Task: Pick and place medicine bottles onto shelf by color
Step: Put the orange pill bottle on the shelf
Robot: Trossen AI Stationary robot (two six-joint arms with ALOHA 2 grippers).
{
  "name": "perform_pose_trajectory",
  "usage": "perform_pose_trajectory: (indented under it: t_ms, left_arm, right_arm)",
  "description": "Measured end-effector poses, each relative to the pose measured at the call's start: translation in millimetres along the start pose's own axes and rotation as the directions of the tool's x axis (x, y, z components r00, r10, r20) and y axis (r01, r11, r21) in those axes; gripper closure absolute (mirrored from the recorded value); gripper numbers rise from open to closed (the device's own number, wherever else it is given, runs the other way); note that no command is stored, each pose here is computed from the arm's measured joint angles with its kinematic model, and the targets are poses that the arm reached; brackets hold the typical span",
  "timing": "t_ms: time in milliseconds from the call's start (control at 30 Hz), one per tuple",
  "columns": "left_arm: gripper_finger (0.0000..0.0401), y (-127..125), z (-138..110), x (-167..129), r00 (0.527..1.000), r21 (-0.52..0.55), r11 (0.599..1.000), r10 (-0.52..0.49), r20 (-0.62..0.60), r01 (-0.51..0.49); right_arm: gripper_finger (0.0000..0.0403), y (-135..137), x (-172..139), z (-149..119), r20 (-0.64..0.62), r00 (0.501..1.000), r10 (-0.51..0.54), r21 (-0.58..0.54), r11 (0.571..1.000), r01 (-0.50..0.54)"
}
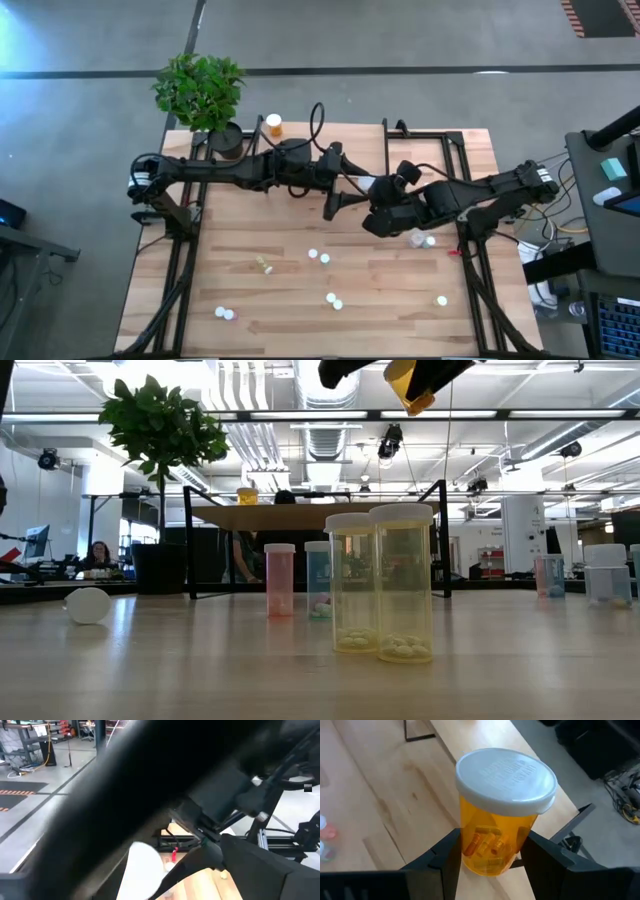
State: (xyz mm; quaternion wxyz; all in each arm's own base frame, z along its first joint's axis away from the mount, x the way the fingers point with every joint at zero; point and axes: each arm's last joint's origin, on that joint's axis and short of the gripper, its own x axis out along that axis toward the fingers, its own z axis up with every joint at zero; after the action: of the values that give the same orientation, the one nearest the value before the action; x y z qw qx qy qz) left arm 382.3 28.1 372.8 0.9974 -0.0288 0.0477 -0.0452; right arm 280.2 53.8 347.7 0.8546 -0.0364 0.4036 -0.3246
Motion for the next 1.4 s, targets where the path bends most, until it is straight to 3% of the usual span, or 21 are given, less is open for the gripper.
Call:
perform_pose_trajectory:
  t_ms: [367,800,1067,1267,1400]
  left_arm:
    - [0.0104,0,-1,1,1.000,0.025,0.999,-0.023,-0.006,0.023]
    - [0.0104,6,4,-15,0.993,0.066,0.994,0.096,-0.068,-0.092]
    - [0.0104,5,15,-15,0.994,0.081,0.992,0.099,0.042,-0.102]
    - [0.0104,8,4,-6,0.995,0.076,0.992,0.103,0.004,-0.103]
    - [0.0104,8,9,-12,0.988,0.077,0.985,0.155,0.013,-0.155]
  right_arm:
    - [0.0232,6,0,11,0.073,0.995,0.070,-0.099,0.993,-0.062]
    - [0.0232,-7,-12,13,0.121,0.989,0.081,-0.066,0.995,-0.074]
    - [0.0232,-21,-18,17,0.158,0.984,0.079,-0.073,0.995,-0.068]
    - [0.0232,-18,-14,28,0.214,0.969,0.122,-0.073,0.991,-0.109]
    - [0.0232,-17,-13,29,0.221,0.967,0.124,-0.064,0.992,-0.112]
